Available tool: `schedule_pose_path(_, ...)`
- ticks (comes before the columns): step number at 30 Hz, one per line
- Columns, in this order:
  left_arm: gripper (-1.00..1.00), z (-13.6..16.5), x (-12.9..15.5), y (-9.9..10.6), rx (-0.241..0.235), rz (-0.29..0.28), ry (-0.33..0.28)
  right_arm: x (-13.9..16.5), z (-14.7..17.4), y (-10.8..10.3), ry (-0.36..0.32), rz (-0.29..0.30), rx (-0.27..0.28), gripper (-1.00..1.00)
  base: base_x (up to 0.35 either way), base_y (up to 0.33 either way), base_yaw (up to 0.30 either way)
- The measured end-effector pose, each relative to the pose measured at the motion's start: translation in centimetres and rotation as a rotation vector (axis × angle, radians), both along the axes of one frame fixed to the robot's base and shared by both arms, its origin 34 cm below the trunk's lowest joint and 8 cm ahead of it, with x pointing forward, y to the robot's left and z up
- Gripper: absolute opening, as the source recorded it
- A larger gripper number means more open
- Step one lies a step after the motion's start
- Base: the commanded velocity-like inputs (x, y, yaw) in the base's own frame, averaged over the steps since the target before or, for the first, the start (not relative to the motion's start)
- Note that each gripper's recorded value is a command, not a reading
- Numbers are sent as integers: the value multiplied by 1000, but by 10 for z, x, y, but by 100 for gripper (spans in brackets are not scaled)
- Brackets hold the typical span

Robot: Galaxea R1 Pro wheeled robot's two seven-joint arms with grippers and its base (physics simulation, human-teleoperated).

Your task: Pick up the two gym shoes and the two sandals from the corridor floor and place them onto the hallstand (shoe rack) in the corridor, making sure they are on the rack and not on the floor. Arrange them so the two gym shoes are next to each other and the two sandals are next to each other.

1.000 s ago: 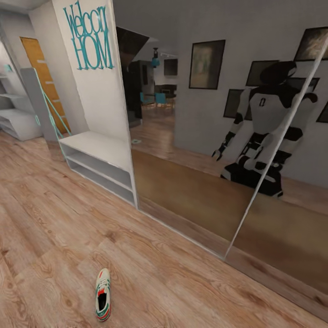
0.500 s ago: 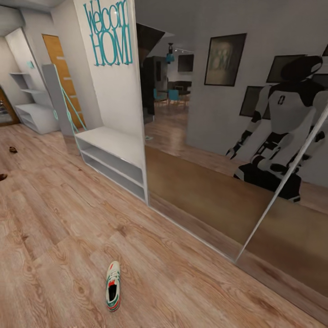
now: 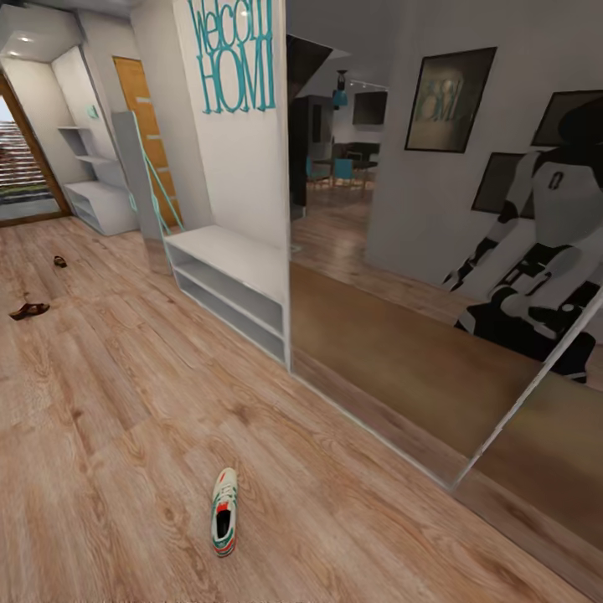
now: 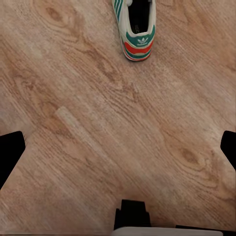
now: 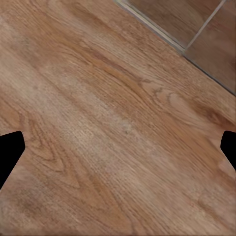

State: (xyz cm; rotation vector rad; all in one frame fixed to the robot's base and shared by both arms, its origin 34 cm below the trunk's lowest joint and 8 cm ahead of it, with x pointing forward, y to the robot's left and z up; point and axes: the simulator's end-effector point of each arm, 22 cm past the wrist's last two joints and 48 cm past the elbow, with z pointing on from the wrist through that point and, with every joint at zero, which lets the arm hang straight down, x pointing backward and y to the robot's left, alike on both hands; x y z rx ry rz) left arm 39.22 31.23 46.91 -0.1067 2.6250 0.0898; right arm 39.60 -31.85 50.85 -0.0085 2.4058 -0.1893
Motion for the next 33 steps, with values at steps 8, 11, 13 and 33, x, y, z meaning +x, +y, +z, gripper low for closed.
schedule_pose_path(8,100,-2,-4,0,-1,2,9,-3,-2,0,10,0,0,100,82,111,183)
schedule_pose_path(11,100,-3,-5,0,-1,2,13,-4,-3,0,13,1,0,100,143,254,184)
schedule_pose_path(13,100,-4,-6,0,-1,2,16,-5,-4,0,16,1,0,100,146,275,183)
schedule_pose_path(33,100,-10,-15,0,-1,2,41,-13,-10,0,41,0,0,100,74,253,184)
